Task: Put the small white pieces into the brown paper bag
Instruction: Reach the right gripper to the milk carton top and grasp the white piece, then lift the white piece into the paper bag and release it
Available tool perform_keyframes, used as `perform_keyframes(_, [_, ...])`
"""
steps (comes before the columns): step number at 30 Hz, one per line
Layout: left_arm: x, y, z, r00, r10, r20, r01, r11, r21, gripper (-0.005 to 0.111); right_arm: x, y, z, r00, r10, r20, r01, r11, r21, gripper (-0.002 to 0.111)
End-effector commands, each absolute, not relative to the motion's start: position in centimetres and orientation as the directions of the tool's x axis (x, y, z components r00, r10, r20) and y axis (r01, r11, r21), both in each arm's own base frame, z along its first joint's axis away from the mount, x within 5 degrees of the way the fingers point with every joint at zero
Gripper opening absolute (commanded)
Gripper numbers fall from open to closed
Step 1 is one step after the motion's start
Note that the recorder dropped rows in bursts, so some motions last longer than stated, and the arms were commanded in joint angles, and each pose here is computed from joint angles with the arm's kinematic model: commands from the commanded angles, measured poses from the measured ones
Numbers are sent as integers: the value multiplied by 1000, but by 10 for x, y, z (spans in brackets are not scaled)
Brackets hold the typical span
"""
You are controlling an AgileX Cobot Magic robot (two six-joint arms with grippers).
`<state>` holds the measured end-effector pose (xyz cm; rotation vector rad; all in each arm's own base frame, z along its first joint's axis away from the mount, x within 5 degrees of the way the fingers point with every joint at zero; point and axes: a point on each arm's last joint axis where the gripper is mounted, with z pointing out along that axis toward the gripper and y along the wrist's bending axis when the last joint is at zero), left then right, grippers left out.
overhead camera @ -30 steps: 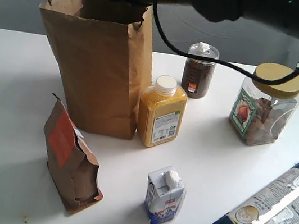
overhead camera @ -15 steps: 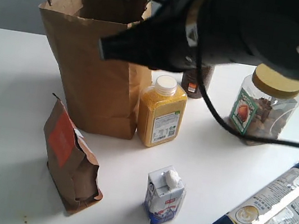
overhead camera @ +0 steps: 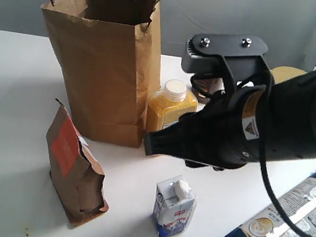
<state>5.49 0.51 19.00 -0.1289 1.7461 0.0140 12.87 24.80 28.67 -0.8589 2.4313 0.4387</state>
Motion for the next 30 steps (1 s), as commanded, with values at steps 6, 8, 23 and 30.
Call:
perform_keyframes(6, [55,5,189,-170,-89,-981,-90,993,-74,0,119,237,261,-713,-511,-479,-637,759,138,46])
perform_keyframes(8, [55,5,189,-170,-89,-981,-90,993,-74,0,117,237,257,-717,-509,-476,-636,757,148,46])
perform_keyframes(23, [55,5,189,-170,-89,-981,-90,993,-74,0,127,257,205,-722,-559,-409,-646,756,106,43])
perform_keyframes(30, [55,5,189,-170,-89,-981,-90,993,-74,0,127,257,205,-722,-560,-407,-646,756,105,3])
